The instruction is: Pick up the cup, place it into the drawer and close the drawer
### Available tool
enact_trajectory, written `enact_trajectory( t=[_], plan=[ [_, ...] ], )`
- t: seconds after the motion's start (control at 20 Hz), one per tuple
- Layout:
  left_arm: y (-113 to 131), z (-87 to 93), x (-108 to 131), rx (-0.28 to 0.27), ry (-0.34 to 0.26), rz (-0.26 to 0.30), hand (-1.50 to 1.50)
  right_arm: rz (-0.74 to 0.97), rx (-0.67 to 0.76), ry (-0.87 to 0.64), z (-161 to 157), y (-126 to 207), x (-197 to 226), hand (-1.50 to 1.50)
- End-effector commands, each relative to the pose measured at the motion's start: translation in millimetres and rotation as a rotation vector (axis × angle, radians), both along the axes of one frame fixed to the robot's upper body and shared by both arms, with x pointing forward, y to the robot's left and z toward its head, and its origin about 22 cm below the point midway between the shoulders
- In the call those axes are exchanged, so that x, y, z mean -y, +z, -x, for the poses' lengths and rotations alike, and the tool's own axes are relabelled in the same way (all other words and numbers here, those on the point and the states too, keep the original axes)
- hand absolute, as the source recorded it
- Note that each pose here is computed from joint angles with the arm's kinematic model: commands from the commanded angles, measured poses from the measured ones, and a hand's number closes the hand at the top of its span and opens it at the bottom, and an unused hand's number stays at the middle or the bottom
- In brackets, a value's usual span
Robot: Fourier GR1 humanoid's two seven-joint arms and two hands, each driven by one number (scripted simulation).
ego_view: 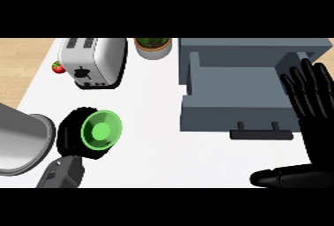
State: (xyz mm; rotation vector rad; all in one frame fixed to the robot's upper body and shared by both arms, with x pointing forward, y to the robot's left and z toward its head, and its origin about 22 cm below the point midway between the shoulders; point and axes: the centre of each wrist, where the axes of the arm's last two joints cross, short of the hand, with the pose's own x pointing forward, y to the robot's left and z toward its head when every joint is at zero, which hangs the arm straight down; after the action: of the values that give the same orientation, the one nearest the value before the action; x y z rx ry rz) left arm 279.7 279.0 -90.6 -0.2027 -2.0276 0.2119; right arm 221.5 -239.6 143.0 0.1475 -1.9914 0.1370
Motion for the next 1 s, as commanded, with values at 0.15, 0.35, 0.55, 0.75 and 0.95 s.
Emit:
enact_trajectory(
  t=[0.15, 0.35, 0.55, 0.75, 0.95],
  plan=[
    [72.7, -17.0, 46.0, 0.076, -0.158, 0.002, 1.5, -0.003, -0.014, -0.012, 7.5, -3.2, -0.5, -1.5],
    [132.0, -31.0, 58.4, 0.068, -0.174, 0.002, 1.5, 0.007, -0.021, -0.022, -3.2, -1.1, -1.0, -1.5],
    [162.1, -35.8, 90.5, 0.1, -0.183, 0.02, 1.5, 0.0, -0.015, -0.033, -5.3, -9.4, 11.9, -1.5],
    [183.8, -65.7, 104.2, 0.124, -0.166, -0.024, 1.5, -0.001, 0.009, 0.013, 9.4, -10.4, 24.6, -1.5],
    [231.6, -67.4, 129.2, 0.128, -0.173, -0.038, 1.5, 0.006, 0.004, -0.02, -1.2, -4.3, 24.0, -1.5]
  ],
)
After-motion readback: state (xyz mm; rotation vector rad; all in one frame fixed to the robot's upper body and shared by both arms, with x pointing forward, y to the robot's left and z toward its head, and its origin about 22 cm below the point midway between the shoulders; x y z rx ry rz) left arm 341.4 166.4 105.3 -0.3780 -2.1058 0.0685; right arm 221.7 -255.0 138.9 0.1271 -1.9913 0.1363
